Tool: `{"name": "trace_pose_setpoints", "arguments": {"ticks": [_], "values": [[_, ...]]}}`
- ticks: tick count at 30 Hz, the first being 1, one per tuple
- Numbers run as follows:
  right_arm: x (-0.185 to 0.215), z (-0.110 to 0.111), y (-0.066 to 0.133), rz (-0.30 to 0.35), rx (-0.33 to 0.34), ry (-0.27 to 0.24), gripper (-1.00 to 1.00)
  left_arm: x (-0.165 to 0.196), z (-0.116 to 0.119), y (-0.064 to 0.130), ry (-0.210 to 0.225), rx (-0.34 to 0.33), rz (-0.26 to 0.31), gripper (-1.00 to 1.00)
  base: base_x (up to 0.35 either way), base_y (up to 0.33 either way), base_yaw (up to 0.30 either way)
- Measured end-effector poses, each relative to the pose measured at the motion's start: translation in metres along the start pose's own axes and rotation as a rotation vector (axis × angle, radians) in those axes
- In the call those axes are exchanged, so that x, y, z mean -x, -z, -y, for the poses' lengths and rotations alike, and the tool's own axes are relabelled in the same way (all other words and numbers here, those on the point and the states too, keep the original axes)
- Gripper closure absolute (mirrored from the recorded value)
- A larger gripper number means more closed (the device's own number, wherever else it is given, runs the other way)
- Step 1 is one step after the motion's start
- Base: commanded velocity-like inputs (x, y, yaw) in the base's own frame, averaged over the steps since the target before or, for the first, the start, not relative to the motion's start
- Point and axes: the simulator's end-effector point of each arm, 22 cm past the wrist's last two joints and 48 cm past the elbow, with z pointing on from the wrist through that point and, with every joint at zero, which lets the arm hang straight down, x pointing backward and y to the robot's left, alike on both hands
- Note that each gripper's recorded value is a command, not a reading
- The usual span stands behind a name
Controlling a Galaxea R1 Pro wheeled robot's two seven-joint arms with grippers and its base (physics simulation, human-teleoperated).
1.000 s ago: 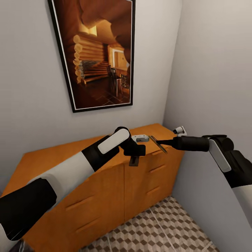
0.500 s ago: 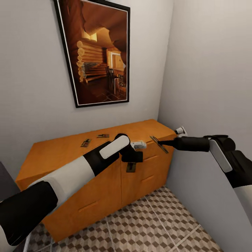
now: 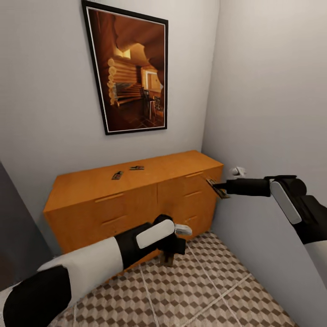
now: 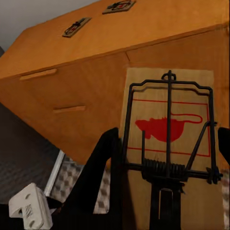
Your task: Take the four mousetraps from the cabinet in the bathroom and place them on the bathroom floor. Make sure all four end up on the same floor surface, and ensure that at least two of them are either under or directly next to the same bathroom sink.
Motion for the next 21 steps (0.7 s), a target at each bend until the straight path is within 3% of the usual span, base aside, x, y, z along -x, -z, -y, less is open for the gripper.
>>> {"name": "trace_pose_setpoints", "arguments": {"ticks": [4,10,13,15,18,21], "values": [[-0.035,0.033,-0.004,-0.073,-0.130,0.021,1.00,-0.049,-0.006,-0.035,-0.005,0.060,-0.018,1.00,-0.335,0.000,0.000],[-0.106,0.085,0.001,-0.228,-0.319,0.064,1.00,-0.108,-0.036,-0.076,0.016,0.165,-0.054,1.00,-0.334,0.000,0.000],[-0.164,0.116,0.007,-0.331,-0.409,0.084,1.00,-0.127,-0.045,-0.095,0.076,0.168,-0.045,1.00,-0.334,0.000,0.000],[-0.202,0.131,0.011,-0.383,-0.441,0.096,1.00,-0.141,-0.046,-0.108,0.098,0.142,-0.042,1.00,-0.334,0.000,0.000],[-0.290,0.146,0.009,-0.490,-0.440,0.044,1.00,-0.169,-0.054,-0.129,0.080,0.115,-0.052,1.00,-0.334,0.000,0.000],[-0.352,0.157,0.010,-0.549,-0.437,0.004,1.00,-0.184,-0.062,-0.141,0.088,0.111,-0.027,1.00,-0.334,0.000,0.000]]}}
